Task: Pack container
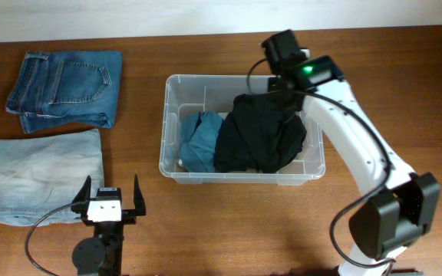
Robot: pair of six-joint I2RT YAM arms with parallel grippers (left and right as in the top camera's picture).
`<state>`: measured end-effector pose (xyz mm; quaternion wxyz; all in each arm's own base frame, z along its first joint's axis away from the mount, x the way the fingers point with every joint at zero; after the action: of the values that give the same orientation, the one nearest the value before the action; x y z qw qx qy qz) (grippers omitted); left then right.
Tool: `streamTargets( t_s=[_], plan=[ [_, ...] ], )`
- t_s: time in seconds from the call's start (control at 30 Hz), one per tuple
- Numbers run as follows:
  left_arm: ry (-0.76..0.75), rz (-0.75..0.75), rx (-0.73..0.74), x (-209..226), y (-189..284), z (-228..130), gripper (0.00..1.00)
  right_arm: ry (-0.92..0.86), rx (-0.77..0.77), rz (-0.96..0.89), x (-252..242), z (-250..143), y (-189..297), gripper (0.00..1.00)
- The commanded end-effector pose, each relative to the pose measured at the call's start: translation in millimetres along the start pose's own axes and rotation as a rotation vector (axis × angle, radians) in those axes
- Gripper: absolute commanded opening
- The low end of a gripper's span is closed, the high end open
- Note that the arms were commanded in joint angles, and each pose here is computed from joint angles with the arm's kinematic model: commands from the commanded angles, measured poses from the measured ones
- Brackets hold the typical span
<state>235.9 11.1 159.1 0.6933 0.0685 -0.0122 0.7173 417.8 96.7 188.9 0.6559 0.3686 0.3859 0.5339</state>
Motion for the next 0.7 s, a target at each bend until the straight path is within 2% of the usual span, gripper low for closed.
streamTargets(
  t_s=[0.0, 0.3, 0.67],
  plan=[
    [-0.013, 0.000, 0.000, -0.4, 0.0, -1.4, 0.99, 0.002, 0.049, -0.065, -17.1, -7.7, -19.7, 0.25],
    [-0.013, 0.000, 0.000, -0.4, 0.0, -1.4, 0.99, 0.008, 0.171, -0.017, -8.8, -50.1, -71.0, 0.21],
    [-0.013, 0.000, 0.000, -0.4, 0.0, -1.4, 0.99, -0.001, 0.294, -0.020, -12.1, -80.6, -69.8, 0.21]
  ],
)
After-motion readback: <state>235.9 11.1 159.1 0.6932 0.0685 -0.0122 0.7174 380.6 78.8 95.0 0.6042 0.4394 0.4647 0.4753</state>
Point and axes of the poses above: each gripper's point midway between its finger pads, its own y axis back along the fingers, its own x axis along the line the jaws close on, z = x × y, the point moved 1 cm from there along y, back along the fingers, and after that the axes turned 1 degree about y, right-handed, at the moved point
